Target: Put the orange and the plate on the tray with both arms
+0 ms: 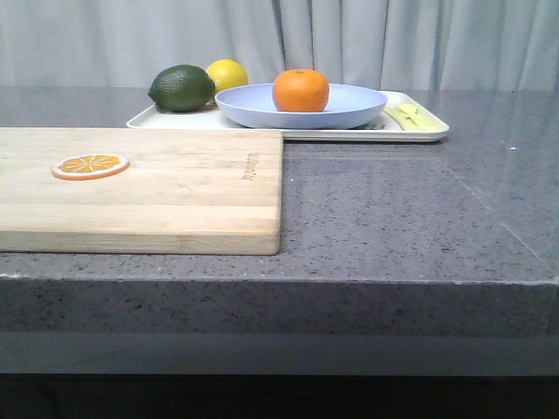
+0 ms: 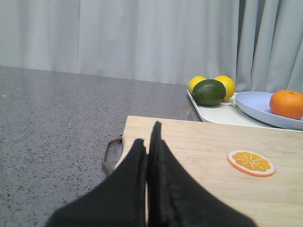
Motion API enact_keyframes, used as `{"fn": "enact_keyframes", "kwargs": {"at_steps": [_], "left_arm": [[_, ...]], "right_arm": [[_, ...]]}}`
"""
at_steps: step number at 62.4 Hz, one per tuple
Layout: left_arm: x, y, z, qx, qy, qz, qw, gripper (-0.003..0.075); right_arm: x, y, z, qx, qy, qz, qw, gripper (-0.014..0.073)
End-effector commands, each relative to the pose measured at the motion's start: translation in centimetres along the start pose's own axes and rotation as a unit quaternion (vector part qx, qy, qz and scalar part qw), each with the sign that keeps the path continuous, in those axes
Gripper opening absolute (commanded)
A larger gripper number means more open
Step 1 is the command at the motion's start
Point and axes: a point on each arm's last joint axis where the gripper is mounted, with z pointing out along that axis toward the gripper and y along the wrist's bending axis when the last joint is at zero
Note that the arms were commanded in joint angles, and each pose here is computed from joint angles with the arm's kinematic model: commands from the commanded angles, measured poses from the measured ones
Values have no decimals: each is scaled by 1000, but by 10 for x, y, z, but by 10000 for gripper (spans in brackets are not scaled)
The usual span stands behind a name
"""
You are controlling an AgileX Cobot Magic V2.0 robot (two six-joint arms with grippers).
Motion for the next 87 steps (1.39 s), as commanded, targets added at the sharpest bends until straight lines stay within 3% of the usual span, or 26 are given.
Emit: {"fn": "enact_keyframes", "kwargs": {"at_steps": [1,17,87], "left_arm": [[0,0,-1,7,-37,-6,999,-20],[0,0,-1,7,-37,-6,999,-20],[0,0,-1,7,-36,-6,999,-20]], "right_arm": [[-2,0,1,1,-102,1,995,-68],[33,-1,4,8,-140,1,990,-68],[34,-2,4,20,-128,1,992,-68]]}}
